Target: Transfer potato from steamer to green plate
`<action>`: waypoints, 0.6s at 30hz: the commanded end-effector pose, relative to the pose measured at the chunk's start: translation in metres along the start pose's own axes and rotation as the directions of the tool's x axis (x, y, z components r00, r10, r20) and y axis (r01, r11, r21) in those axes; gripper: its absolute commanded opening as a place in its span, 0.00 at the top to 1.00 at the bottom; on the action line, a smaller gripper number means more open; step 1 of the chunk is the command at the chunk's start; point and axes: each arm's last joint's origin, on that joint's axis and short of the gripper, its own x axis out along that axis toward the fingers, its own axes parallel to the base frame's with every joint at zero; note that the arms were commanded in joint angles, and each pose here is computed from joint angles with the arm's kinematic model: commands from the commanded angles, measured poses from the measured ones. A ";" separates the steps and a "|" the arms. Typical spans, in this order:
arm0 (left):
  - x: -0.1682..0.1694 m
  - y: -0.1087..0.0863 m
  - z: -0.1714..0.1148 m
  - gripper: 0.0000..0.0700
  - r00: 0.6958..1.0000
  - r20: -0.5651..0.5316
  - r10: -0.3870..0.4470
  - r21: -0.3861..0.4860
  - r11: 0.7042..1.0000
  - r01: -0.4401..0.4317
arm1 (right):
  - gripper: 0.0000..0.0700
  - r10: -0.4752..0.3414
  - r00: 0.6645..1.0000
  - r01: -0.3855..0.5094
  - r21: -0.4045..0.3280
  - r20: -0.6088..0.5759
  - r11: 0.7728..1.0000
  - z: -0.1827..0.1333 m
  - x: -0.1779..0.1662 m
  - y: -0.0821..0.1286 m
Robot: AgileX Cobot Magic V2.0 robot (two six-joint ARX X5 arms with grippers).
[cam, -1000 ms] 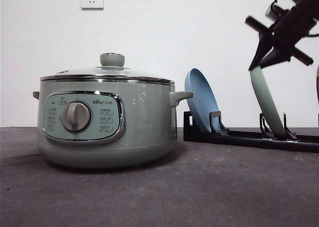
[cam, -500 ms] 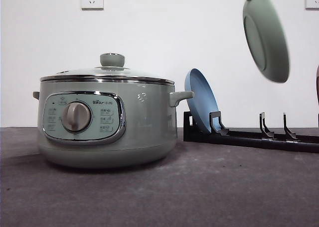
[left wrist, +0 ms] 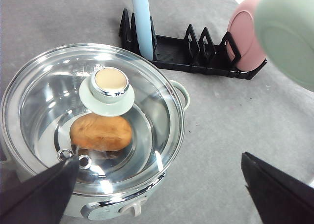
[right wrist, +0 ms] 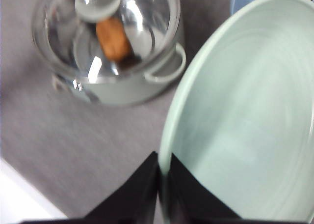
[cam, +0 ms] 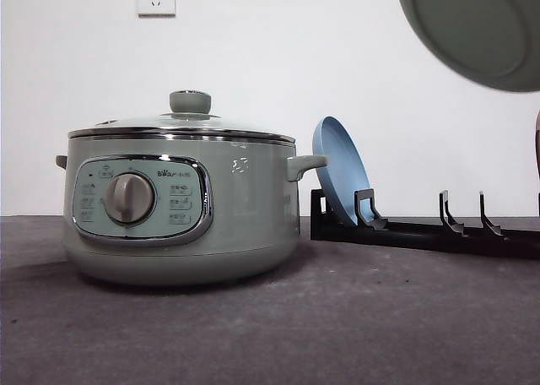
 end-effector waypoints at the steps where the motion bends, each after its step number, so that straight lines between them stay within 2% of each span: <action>1: -0.001 -0.002 0.006 0.03 1.000 0.018 -0.013 0.025 1.000 0.012 | 1.00 -0.030 0.999 0.029 -0.022 -0.012 0.999 -0.003 0.001 0.011; 11: -0.001 -0.002 0.006 0.03 1.000 0.017 -0.012 0.031 0.999 0.012 | 1.00 -0.121 0.980 0.115 -0.046 -0.156 0.992 -0.048 0.047 0.059; 18: -0.001 -0.002 0.006 0.03 1.000 0.017 -0.013 0.036 0.999 0.012 | 1.00 -0.156 0.952 0.145 -0.062 -0.264 0.988 -0.090 0.100 0.076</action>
